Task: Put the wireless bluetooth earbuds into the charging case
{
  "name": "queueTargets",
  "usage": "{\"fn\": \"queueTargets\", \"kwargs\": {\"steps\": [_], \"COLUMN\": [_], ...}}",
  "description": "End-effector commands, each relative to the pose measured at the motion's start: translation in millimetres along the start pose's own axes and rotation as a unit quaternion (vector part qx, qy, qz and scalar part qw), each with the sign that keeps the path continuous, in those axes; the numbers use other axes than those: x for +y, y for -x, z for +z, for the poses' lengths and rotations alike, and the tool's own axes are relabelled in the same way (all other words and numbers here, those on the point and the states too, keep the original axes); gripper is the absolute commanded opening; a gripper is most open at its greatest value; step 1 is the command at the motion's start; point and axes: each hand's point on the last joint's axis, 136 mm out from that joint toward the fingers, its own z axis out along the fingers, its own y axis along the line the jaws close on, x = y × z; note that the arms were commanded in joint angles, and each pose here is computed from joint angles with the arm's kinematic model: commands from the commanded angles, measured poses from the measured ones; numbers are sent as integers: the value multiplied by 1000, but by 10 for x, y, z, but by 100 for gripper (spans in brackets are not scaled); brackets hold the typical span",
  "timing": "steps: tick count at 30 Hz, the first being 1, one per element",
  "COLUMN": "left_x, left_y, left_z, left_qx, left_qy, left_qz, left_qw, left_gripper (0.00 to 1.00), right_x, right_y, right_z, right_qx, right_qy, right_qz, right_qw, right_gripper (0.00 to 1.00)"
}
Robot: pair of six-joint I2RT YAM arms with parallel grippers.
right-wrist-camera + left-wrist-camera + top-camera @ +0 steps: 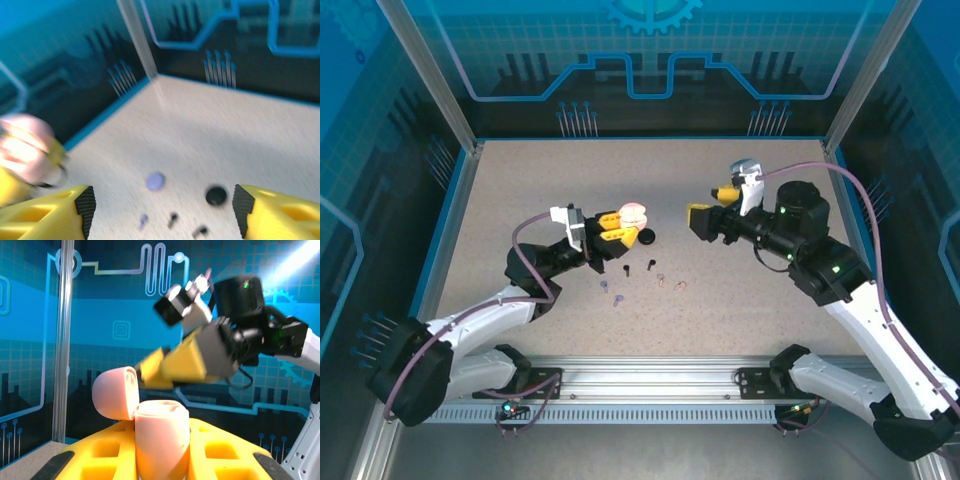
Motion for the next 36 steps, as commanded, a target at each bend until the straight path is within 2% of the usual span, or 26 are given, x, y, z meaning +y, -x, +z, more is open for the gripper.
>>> {"fn": "queueTargets", "kwargs": {"steps": [1,5,15,25,36], "left_x": [-108,-144,-132,-120,-121], "left_y": [92,147,138,128,134], "left_z": [-28,-52,-63,-68,-75], "left_qx": [-10,-16,-13,-11,-11], "left_qy": [-11,-12,-6,-1,1], "left_qz": [24,28,27,26,26], "left_qw": [1000,999,1000,1000,1000], "left_gripper": [8,8,8,8,7], "right_x": [-427,-561,-713,-849,-869], "right_y": [-678,-1137,-1975,-2498,-2783], "right_z": [112,242,612,910,1245], "right_qx": [100,160,286,352,390], "right_qy": [-90,-111,-146,-208,-231], "right_qz": [59,98,177,131,77], "right_qw": [989,976,930,903,888], "right_gripper": [70,65,64,67,70]}}
